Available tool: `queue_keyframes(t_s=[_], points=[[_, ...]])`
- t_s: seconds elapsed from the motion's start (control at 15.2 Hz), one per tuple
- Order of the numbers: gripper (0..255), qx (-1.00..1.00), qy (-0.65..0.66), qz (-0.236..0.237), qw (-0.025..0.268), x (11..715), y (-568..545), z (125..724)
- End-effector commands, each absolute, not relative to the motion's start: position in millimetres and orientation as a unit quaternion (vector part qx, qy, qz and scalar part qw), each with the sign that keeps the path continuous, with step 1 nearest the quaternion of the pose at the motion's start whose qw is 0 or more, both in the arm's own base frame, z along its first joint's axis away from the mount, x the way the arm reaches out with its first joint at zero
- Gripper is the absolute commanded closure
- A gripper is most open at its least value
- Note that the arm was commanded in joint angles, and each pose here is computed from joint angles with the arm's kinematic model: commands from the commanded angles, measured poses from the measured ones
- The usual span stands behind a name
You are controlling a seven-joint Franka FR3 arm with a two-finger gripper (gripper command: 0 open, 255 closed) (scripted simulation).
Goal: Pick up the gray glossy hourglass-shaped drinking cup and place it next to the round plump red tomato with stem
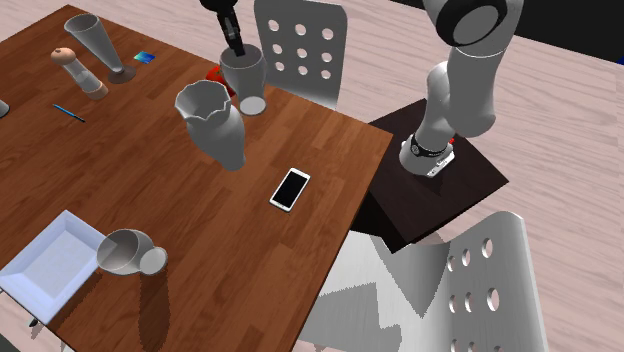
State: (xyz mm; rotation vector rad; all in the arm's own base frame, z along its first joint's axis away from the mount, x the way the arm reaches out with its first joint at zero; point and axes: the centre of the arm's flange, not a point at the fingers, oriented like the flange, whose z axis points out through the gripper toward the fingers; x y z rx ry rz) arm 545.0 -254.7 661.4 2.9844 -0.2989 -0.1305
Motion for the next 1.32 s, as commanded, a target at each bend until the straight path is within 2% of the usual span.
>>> queue_keyframes(t_s=[0.0,1.06,1.25], points=[[255,0.992,-0.099,-0.043,0.070,533.7,-281.7,663.8],[255,0.992,-0.099,-0.043,0.070,454.3,-477.4,664.6],[255,0.992,-0.099,-0.043,0.070,452.1,-482.9,654.1]])
